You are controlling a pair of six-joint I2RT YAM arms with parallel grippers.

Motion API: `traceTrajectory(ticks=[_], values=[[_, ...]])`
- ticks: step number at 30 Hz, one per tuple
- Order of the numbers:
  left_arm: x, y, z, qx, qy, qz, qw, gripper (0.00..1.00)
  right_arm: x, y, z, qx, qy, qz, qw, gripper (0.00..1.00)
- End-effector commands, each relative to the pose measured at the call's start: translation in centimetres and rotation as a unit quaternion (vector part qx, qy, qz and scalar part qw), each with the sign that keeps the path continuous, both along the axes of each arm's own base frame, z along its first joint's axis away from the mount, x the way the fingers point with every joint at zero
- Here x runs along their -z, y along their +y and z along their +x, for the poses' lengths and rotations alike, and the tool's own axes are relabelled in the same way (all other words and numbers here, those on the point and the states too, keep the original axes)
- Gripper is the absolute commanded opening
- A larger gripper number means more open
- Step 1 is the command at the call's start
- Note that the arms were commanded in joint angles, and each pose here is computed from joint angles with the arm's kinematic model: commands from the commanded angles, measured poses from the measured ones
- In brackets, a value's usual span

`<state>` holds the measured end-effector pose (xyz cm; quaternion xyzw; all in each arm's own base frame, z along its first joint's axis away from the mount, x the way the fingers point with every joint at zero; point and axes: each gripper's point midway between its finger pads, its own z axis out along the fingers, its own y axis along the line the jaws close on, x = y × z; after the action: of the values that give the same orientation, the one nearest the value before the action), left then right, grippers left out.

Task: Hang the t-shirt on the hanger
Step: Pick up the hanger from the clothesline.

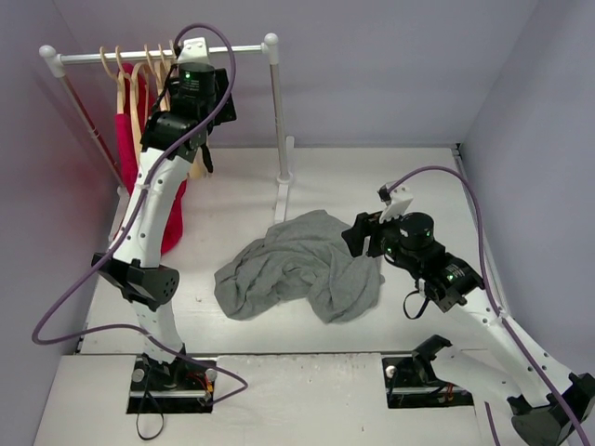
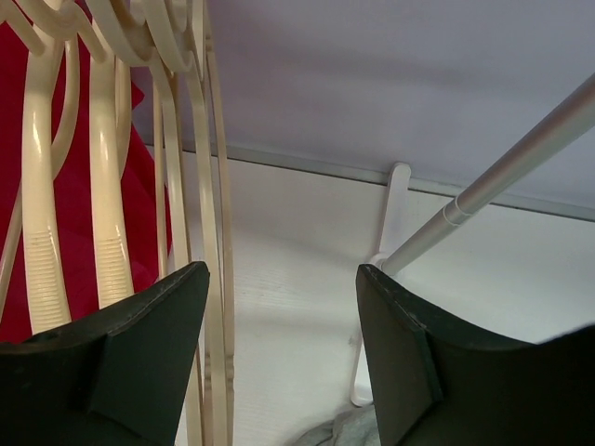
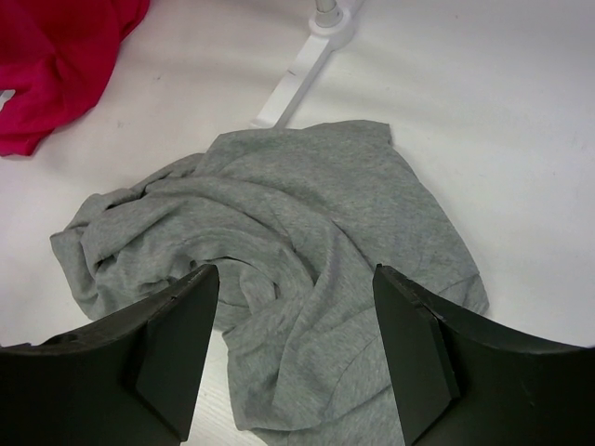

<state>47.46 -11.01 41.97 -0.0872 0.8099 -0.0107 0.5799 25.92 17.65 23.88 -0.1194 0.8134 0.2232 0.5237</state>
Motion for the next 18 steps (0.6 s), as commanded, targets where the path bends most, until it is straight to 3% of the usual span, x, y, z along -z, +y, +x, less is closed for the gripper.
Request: traceTrajectory(ticks=[1, 18], values=[[-3.9, 1.4, -1.0, -0.015, -0.052, -0.01, 0.998, 0.6, -1.6, 0.4, 0.5, 0.004, -0.023, 0.026, 0.999, 0.64], [-0.3, 1.5, 0.9, -0.026, -0.014, -0.001, 1.0, 0.59, -1.3, 0.4, 0.4, 0.003, -0.02, 0.026, 0.999, 0.65]])
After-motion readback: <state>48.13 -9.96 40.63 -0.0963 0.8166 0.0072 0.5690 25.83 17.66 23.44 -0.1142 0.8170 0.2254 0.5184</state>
